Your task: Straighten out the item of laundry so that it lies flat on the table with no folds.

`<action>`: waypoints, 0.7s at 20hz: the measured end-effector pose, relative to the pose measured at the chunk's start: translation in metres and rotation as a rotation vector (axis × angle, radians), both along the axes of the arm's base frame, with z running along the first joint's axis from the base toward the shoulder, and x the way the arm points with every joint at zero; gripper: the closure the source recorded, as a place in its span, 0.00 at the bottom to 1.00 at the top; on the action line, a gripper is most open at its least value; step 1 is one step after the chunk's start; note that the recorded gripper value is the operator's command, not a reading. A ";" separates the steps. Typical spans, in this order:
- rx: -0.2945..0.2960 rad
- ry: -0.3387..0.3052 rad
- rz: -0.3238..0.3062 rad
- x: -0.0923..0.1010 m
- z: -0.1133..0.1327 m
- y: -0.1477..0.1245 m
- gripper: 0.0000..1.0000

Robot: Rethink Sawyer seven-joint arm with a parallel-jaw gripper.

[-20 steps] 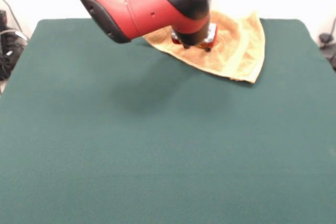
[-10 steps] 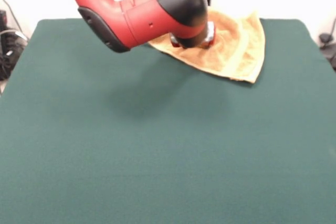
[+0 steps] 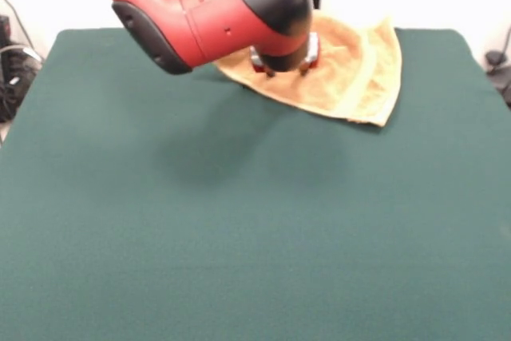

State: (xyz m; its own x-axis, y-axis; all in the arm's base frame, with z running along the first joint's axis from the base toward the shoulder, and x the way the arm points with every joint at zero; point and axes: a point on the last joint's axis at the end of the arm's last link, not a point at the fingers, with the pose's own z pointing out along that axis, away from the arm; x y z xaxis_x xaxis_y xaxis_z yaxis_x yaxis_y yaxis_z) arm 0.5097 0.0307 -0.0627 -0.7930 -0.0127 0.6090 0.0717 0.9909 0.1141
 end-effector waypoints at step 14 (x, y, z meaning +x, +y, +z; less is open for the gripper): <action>-0.167 -0.232 0.037 0.068 0.021 -0.087 0.00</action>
